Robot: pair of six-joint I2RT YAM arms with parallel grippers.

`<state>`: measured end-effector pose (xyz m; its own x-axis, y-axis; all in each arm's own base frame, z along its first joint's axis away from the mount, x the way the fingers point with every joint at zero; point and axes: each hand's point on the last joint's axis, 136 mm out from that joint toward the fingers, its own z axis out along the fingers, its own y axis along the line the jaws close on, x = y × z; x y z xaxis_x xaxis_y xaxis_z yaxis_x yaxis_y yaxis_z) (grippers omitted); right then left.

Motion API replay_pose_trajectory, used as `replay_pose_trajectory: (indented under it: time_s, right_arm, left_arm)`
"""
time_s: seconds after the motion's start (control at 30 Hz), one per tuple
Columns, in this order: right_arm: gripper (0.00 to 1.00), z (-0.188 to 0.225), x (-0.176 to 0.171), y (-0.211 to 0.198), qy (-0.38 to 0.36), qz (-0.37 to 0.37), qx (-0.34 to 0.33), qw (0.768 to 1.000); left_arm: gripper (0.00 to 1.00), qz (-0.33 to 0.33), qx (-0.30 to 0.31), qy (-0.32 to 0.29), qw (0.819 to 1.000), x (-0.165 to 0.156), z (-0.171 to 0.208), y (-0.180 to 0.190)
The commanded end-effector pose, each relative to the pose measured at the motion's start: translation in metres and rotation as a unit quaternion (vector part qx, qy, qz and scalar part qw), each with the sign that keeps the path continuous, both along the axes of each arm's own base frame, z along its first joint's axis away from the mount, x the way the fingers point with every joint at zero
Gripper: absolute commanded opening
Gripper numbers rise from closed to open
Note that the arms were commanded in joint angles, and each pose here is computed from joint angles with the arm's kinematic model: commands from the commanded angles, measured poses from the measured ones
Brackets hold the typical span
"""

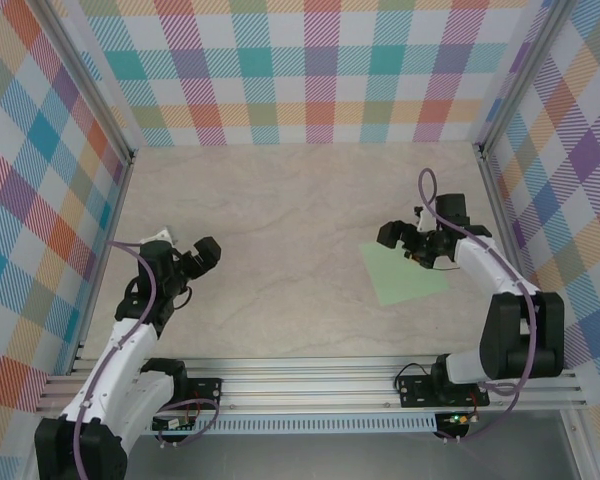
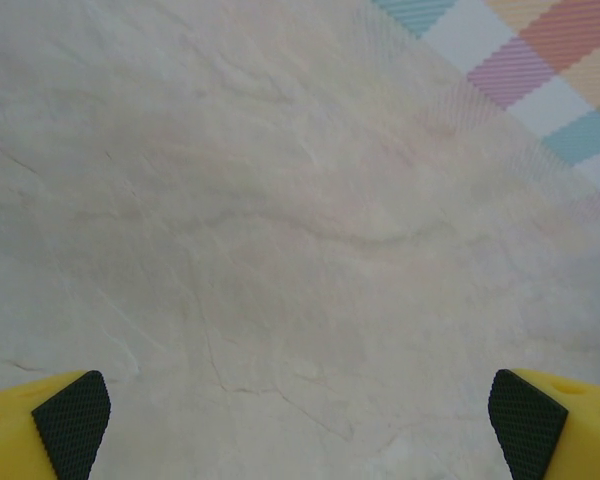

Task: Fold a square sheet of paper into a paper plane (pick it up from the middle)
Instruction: Move the square sheet of paper to the center of the table.

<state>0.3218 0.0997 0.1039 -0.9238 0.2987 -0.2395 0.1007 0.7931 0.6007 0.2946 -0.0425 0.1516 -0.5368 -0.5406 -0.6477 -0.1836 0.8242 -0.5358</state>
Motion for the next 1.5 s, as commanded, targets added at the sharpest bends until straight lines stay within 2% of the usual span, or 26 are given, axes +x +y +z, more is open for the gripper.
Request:
replay_pose_trajectory:
  time_s: [0.0,0.27,0.63,0.77,1.0,1.1,1.2,1.33,1.47]
  right_arm:
    - [0.99,-0.023,-0.014,0.000,0.055,-0.004,-0.005,0.998]
    - [0.98,-0.057,-0.020,-0.002,0.112,-0.019,-0.017,0.993]
    - [0.95,-0.090,-0.029,0.022,0.167,-0.019,0.003,0.986]
    - [0.93,-0.095,-0.033,0.043,0.174,0.003,-0.011,0.985]
    - [0.93,-0.099,-0.042,0.102,0.175,0.074,-0.053,0.980]
    - [0.93,-0.087,-0.042,0.127,0.161,0.101,-0.067,0.980]
    - [0.94,-0.059,-0.034,0.142,0.108,0.132,-0.093,0.981]
    - [0.97,-0.034,-0.015,0.124,0.039,0.147,-0.171,0.973]
    - [0.98,-0.036,-0.005,0.111,0.014,0.203,-0.240,0.949]
  left_arm:
    - [1.00,-0.042,-0.034,0.024,0.998,-0.005,-0.006,-0.017]
    - [1.00,-0.069,-0.041,0.030,0.996,-0.007,-0.010,-0.025]
    - [1.00,-0.078,-0.050,0.040,0.995,-0.014,-0.015,-0.029]
    - [1.00,-0.080,-0.051,0.044,0.994,-0.016,-0.018,-0.030]
    - [1.00,-0.091,-0.064,0.042,0.993,-0.014,-0.020,-0.037]
    - [1.00,-0.106,-0.081,0.041,0.990,-0.011,-0.021,-0.047]
    - [1.00,-0.133,-0.089,0.047,0.986,-0.010,-0.025,-0.064]
    - [1.00,-0.183,-0.070,0.066,0.978,-0.010,-0.034,-0.101]
    - [1.00,-0.209,-0.047,0.079,0.973,-0.010,-0.047,-0.134]
